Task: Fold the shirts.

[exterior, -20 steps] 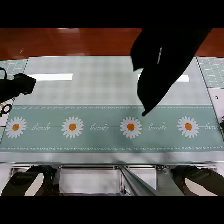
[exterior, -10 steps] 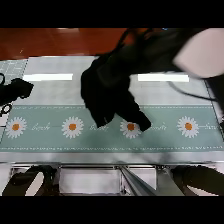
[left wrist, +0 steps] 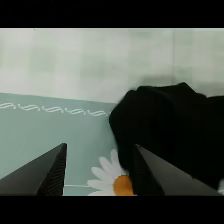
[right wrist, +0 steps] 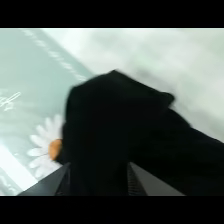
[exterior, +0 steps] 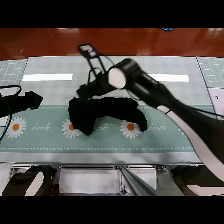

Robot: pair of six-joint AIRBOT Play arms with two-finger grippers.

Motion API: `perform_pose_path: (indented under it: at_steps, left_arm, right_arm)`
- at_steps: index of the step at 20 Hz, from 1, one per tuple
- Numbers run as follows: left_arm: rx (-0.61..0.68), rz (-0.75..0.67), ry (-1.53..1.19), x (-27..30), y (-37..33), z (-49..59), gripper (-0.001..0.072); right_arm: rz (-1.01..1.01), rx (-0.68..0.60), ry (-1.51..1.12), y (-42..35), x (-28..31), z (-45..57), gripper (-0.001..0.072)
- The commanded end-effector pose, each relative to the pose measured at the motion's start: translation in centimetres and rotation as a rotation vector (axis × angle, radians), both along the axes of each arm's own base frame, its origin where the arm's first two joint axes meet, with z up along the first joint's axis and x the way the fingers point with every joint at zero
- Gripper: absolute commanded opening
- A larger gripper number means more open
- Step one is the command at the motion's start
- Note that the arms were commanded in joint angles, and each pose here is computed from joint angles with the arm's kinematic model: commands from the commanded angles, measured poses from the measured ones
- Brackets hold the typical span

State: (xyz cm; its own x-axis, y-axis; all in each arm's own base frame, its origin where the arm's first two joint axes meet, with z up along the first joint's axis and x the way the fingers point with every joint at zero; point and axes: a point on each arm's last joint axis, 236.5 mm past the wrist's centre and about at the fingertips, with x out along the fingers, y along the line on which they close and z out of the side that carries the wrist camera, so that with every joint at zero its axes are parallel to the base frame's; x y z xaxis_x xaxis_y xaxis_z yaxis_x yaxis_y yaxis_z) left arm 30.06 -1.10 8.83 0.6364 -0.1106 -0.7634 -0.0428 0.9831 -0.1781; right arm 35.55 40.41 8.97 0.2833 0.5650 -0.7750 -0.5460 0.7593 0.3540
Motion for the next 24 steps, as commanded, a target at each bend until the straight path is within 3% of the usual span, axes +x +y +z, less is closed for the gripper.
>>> perform_pose_path:
  at_steps: [1, 2, 4, 6, 10, 15, 23, 24]
  left_arm:
    - [0.074, 0.049, 0.049, -0.6, 3.1, -1.3, 0.0506]
    - [0.029, 0.115, 0.069, -0.7, 4.1, -1.8, 0.0506]
    - [-0.197, 0.189, 0.121, -0.6, 2.8, -3.5, 0.0506]
    - [-0.432, 0.090, 0.187, -0.4, -1.8, -5.7, 0.0506]
    - [-0.700, -0.126, 0.321, -0.1, -7.2, -9.0, 0.0506]
    - [-0.688, -0.081, 0.519, -1.3, -5.3, -15.6, 0.0506]
    - [-0.717, -0.104, 0.702, -3.2, -8.3, -19.7, 0.0506]
    - [-0.709, -0.122, 0.696, -2.9, -8.9, -19.8, 0.0463]
  right_arm:
    - [-0.133, -0.147, 0.052, -11.1, 2.4, 1.9, 0.0412]
    - [-0.215, -0.235, 0.026, -16.4, 3.0, 3.1, 0.0412]
    - [-0.437, -0.348, -0.012, -26.6, 2.9, 4.6, 0.0412]
    - [-0.627, -0.313, -0.001, -33.2, 0.9, 3.4, 0.0412]
    - [-0.858, -0.119, 0.115, -39.2, -5.7, -4.2, 0.0412]
    - [-0.897, -0.016, 0.300, -40.3, -11.4, -10.0, 0.0412]
    - [-0.889, 0.076, 0.339, -38.5, -11.6, -11.2, 0.0412]
    - [-0.884, 0.082, 0.336, -38.3, -11.6, -11.1, 0.0412]
